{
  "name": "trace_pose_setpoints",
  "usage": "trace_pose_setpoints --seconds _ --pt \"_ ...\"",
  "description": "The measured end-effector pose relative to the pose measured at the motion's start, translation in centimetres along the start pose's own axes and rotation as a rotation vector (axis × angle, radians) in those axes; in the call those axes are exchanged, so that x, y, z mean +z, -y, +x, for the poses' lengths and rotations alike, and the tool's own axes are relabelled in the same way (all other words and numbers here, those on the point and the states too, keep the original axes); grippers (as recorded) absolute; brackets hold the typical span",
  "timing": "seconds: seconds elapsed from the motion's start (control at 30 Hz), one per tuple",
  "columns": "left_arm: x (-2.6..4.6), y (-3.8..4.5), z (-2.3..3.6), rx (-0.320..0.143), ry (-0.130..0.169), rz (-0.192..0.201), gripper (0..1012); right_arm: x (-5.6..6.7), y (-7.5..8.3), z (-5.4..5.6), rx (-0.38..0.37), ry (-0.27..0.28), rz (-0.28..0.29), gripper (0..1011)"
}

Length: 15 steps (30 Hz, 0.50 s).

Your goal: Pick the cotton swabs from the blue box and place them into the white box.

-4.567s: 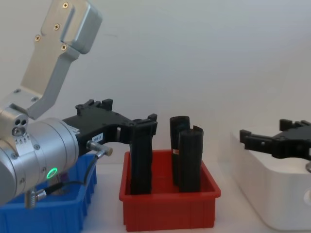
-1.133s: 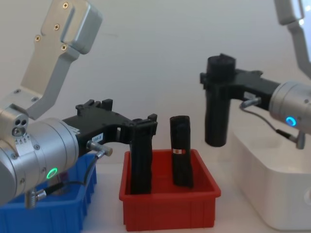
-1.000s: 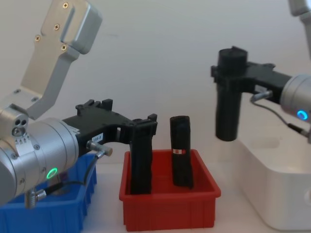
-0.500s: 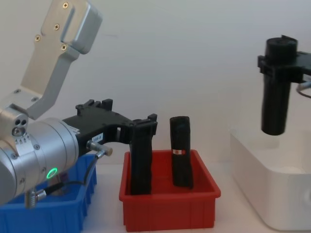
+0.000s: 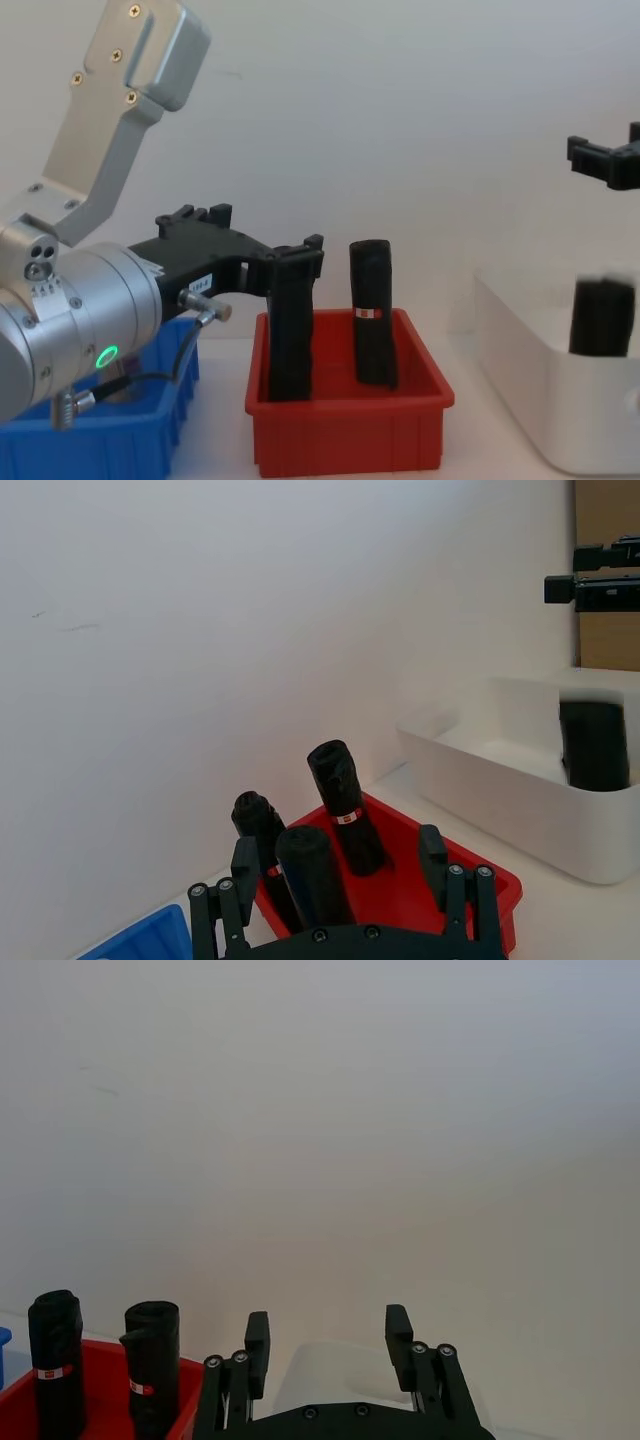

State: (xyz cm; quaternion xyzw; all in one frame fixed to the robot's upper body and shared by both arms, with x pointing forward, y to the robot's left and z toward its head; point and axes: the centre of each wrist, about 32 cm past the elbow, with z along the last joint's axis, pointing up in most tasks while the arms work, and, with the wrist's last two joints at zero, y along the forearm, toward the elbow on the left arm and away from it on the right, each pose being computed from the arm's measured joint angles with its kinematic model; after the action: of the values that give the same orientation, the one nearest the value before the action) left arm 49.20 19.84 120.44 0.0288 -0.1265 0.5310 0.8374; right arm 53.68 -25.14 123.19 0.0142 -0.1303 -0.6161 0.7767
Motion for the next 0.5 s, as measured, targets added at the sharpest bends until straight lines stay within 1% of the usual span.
trace_pose_setpoints --seconds 0.03,0.1,0.13,0.2,0.23,0.3,0.33,0.37,0.4,0.5 --pt "0.0 0.0 0.0 0.0 0.0 0.0 1004 -0.06 0.1 0.07 -0.001 -0.003 -0.002 695" --pt "0.0 0.0 0.0 0.0 0.0 0.0 1004 -0.11 0.19 0.16 -0.001 -0.005 -0.003 733" --pt "0.0 0.0 0.0 0.0 0.0 0.0 1004 -0.15 0.27 0.21 -0.001 -0.007 -0.004 790" --pt "0.0 0.0 0.0 0.0 0.0 0.0 1004 -0.19 0.35 0.28 -0.001 -0.009 -0.005 846" --pt "0.0 0.0 0.0 0.0 0.0 0.0 1004 -0.2 0.38 0.31 0.0 -0.01 -0.005 897" --pt "0.0 0.0 0.0 0.0 0.0 0.0 1004 -0.25 0.46 0.37 0.001 -0.012 -0.006 928" --pt "0.0 0.0 0.0 0.0 0.0 0.0 1004 -0.27 0.51 0.42 0.001 -0.013 -0.006 959" --pt "0.0 0.0 0.0 0.0 0.0 0.0 1004 -0.28 0.53 0.45 0.001 -0.014 -0.007 959" --pt "0.0 0.0 0.0 0.0 0.0 0.0 1004 -0.29 0.55 0.47 0.001 -0.014 -0.007 1000" --pt "0.0 0.0 0.0 0.0 0.0 0.0 1004 -0.33 0.63 0.52 0.002 -0.016 -0.007 1002"
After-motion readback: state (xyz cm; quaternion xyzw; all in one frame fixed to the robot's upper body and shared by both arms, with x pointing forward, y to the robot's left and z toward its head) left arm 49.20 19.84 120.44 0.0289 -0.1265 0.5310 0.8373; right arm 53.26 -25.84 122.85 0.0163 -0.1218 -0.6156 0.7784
